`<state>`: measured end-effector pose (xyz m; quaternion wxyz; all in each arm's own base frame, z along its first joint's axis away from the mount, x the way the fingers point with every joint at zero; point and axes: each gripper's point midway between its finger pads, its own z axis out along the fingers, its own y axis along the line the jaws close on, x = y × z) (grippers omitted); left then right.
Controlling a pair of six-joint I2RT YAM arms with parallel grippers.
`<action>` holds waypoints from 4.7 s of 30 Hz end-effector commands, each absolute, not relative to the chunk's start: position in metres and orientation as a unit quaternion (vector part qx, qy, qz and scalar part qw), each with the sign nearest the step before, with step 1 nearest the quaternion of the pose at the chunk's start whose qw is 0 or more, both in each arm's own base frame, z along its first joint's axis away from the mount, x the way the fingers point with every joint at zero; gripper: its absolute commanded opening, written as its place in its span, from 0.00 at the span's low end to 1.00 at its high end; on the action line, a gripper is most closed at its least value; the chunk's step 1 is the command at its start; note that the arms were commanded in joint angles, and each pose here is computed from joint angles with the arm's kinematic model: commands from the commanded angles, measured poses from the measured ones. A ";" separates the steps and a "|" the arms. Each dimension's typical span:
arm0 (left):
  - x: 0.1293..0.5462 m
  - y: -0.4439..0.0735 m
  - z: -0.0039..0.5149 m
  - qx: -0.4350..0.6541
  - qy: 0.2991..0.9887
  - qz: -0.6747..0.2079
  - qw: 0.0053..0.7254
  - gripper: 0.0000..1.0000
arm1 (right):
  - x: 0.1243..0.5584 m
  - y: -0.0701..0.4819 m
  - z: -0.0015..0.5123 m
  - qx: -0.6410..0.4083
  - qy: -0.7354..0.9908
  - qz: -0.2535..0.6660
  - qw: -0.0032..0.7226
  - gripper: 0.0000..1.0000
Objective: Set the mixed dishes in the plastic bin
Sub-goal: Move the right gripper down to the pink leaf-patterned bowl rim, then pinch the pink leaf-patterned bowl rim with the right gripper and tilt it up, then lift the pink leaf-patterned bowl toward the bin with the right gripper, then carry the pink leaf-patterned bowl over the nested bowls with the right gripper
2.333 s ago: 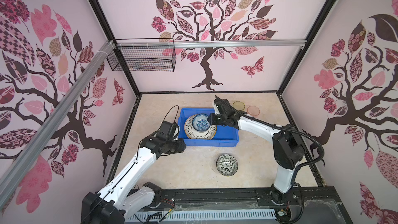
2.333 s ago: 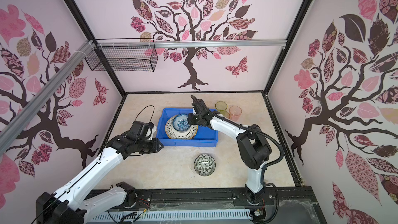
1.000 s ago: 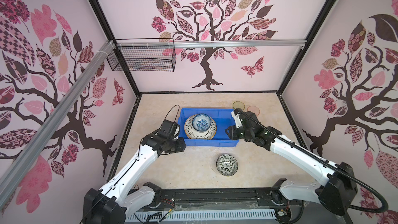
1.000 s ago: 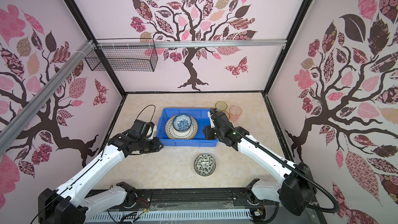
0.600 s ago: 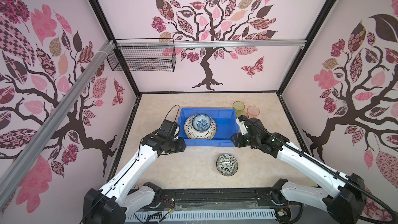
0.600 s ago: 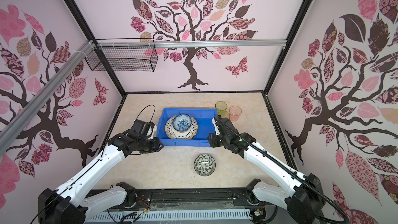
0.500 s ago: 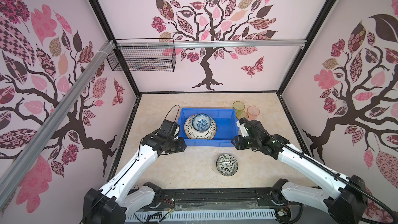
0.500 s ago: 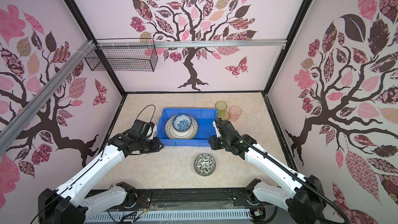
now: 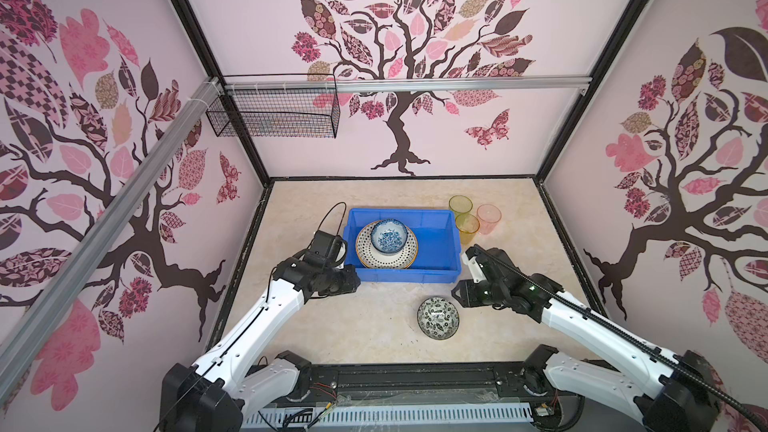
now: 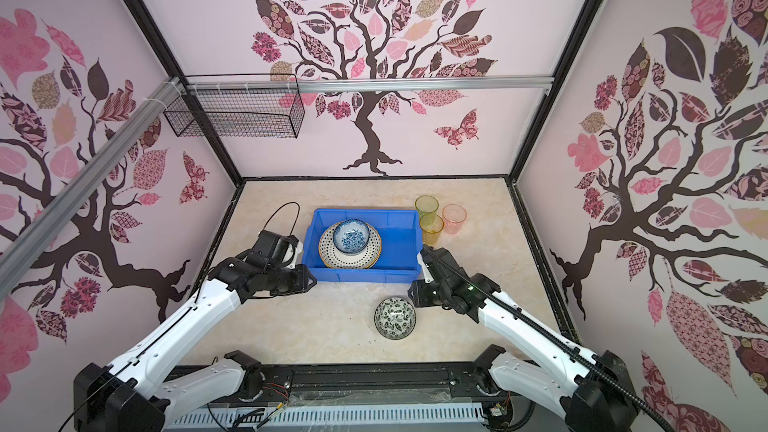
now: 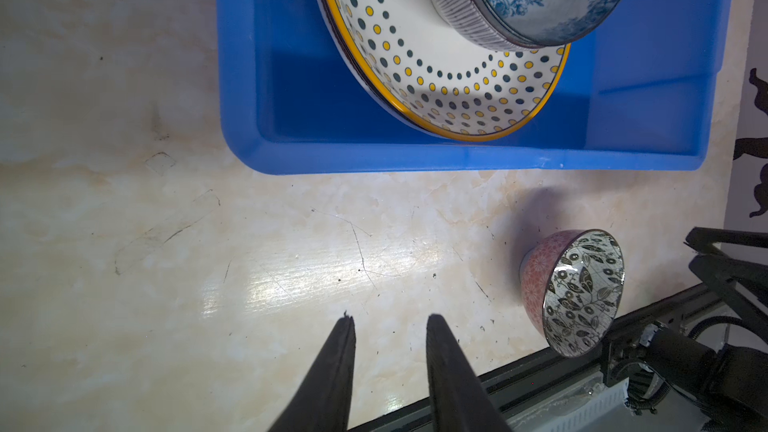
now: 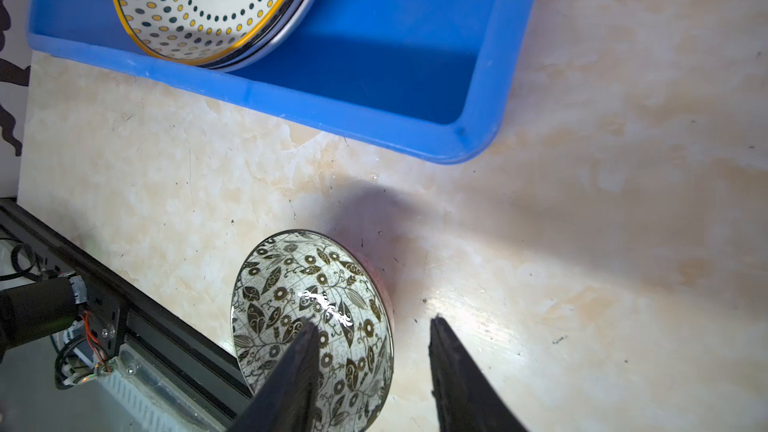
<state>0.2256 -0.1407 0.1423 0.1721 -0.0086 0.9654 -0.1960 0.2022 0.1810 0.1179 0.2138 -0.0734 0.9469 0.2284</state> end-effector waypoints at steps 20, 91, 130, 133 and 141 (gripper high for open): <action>0.233 -0.147 0.157 -0.005 0.959 -0.212 0.190 0.35 | 0.174 0.185 0.081 -0.057 0.955 0.250 0.146 0.42; 0.221 -0.136 0.157 -0.007 0.956 -0.205 0.207 0.35 | 0.185 0.220 0.134 -0.095 0.942 0.253 0.198 0.00; 0.223 -0.132 0.154 -0.013 0.957 -0.194 0.214 0.35 | 0.250 0.259 0.235 -0.092 0.880 0.303 0.353 0.00; 0.223 -0.132 0.153 -0.014 0.958 -0.193 0.212 0.35 | 0.254 0.262 0.239 -0.095 0.877 0.304 0.360 0.00; 0.229 -0.134 0.153 -0.017 0.957 -0.194 0.215 0.35 | 0.265 0.269 0.250 -0.102 0.866 0.303 0.384 0.00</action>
